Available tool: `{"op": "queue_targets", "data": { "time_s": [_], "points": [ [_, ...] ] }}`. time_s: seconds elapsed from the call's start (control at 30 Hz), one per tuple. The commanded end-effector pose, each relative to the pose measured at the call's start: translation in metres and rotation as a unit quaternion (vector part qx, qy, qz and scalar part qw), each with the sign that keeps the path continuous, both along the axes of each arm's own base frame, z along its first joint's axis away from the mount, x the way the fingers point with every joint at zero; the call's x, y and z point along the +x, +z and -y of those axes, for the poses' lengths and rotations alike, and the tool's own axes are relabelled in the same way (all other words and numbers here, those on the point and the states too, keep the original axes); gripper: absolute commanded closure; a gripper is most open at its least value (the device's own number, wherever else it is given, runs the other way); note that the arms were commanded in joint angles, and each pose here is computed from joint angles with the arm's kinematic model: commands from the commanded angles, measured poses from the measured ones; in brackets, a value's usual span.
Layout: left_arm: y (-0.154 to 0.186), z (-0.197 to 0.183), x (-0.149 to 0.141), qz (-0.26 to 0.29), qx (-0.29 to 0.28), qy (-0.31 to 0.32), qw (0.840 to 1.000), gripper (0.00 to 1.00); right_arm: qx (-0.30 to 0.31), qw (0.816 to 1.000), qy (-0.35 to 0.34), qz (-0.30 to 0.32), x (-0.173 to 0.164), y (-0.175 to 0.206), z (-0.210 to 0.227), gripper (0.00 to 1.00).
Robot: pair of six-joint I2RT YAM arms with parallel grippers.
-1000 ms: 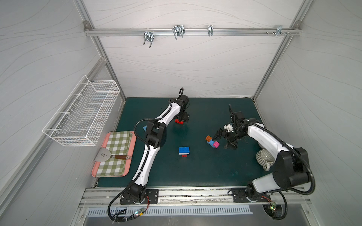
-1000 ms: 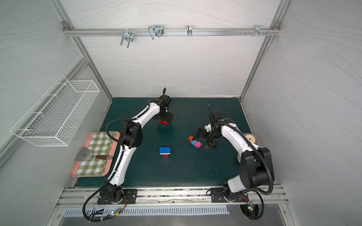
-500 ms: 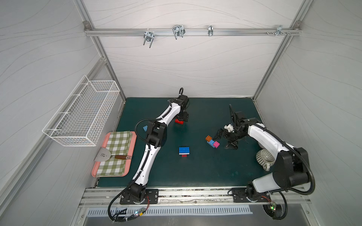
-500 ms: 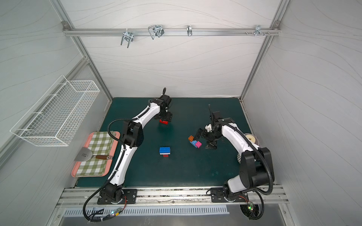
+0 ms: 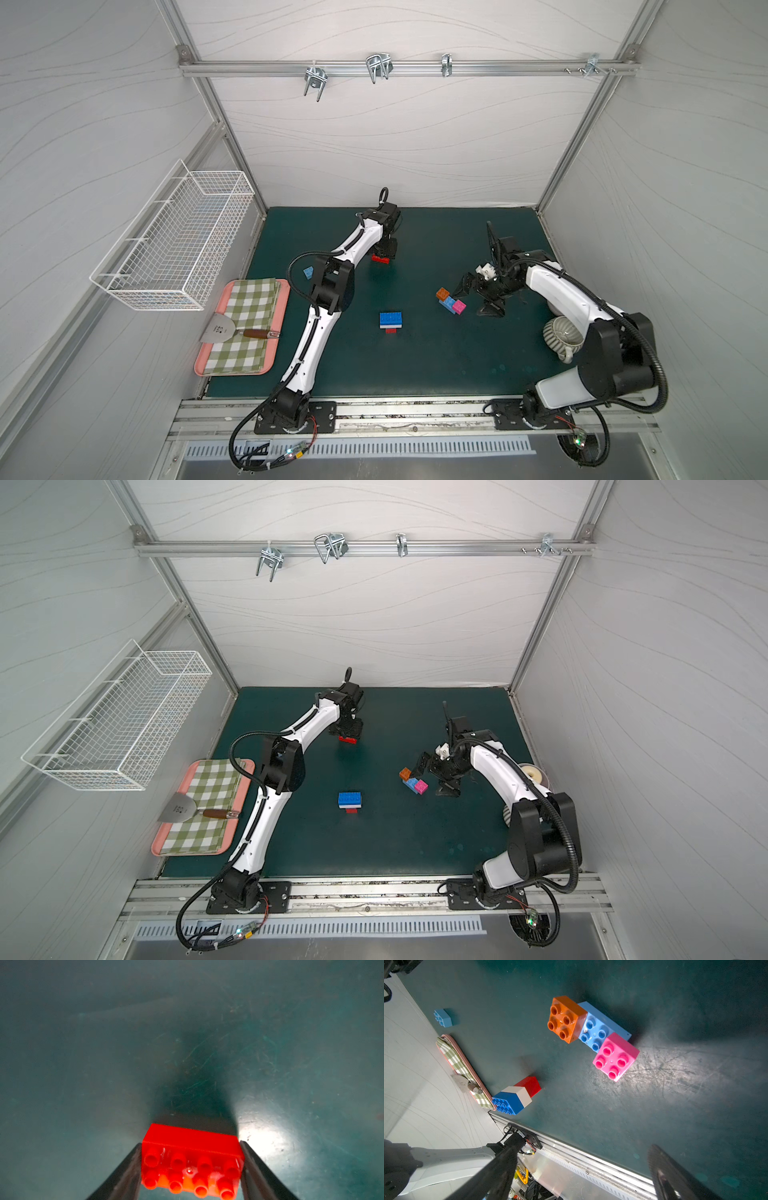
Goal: Assemble a carrot with lego
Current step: Pick up the lego brick from the center of the board.
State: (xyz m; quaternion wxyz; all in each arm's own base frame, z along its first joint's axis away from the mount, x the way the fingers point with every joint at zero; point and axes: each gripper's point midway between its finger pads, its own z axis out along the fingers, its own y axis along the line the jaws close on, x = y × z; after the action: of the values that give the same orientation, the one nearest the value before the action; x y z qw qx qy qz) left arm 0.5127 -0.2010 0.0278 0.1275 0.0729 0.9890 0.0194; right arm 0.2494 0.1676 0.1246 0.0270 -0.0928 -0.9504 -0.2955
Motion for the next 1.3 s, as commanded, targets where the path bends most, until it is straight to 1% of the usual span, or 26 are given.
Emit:
{"op": "queue_targets", "data": {
  "time_s": [0.0, 0.1, 0.27, 0.37, 0.47, 0.6, 0.8, 0.93, 1.03, 1.13, 1.27],
  "points": [
    [0.009, -0.001, 0.009, 0.016, -0.007, 0.003, 1.0, 0.41, 0.001, 1.0, 0.001, -0.006, 0.0, 0.003, 0.001, 0.01],
    [0.016, -0.002, 0.007, 0.016, -0.008, 0.009, 1.0, 0.5, 0.002, 1.0, 0.0, -0.005, 0.001, 0.004, 0.001, 0.01],
    [0.04, -0.005, -0.007, 0.015, -0.005, 0.028, 0.999, 0.57, 0.005, 1.0, 0.0, -0.002, 0.001, 0.005, 0.0, 0.01],
    [0.063, -0.005, -0.024, 0.019, -0.007, 0.045, 0.999, 0.61, 0.011, 1.0, -0.001, 0.002, 0.0, 0.006, -0.001, 0.01],
    [0.086, -0.006, -0.049, 0.02, -0.006, 0.065, 0.998, 0.65, 0.015, 1.0, -0.002, 0.006, 0.0, 0.007, -0.002, 0.01],
    [0.11, -0.002, -0.095, 0.006, -0.004, 0.088, 0.996, 0.67, 0.019, 1.0, -0.003, 0.012, -0.002, 0.009, -0.002, 0.01],
    [0.127, 0.015, -0.169, -0.012, -0.012, 0.107, 0.994, 0.7, 0.025, 0.999, -0.005, 0.02, -0.006, 0.012, -0.002, 0.01],
    [0.125, 0.017, -0.213, -0.031, -0.008, 0.119, 0.992, 0.72, 0.028, 0.999, -0.006, 0.025, -0.009, 0.015, -0.001, 0.01],
    [0.126, 0.021, -0.238, -0.037, -0.009, 0.125, 0.991, 0.72, 0.028, 0.999, -0.005, 0.026, -0.012, 0.015, 0.0, 0.01],
    [0.125, 0.023, -0.256, -0.039, -0.009, 0.127, 0.991, 0.72, 0.029, 0.999, -0.005, 0.026, -0.015, 0.015, 0.0, 0.01],
    [0.113, 0.029, -0.27, -0.048, -0.016, 0.12, 0.992, 0.72, 0.03, 0.999, -0.006, 0.028, -0.017, 0.014, 0.0, 0.01]
  ]
}}
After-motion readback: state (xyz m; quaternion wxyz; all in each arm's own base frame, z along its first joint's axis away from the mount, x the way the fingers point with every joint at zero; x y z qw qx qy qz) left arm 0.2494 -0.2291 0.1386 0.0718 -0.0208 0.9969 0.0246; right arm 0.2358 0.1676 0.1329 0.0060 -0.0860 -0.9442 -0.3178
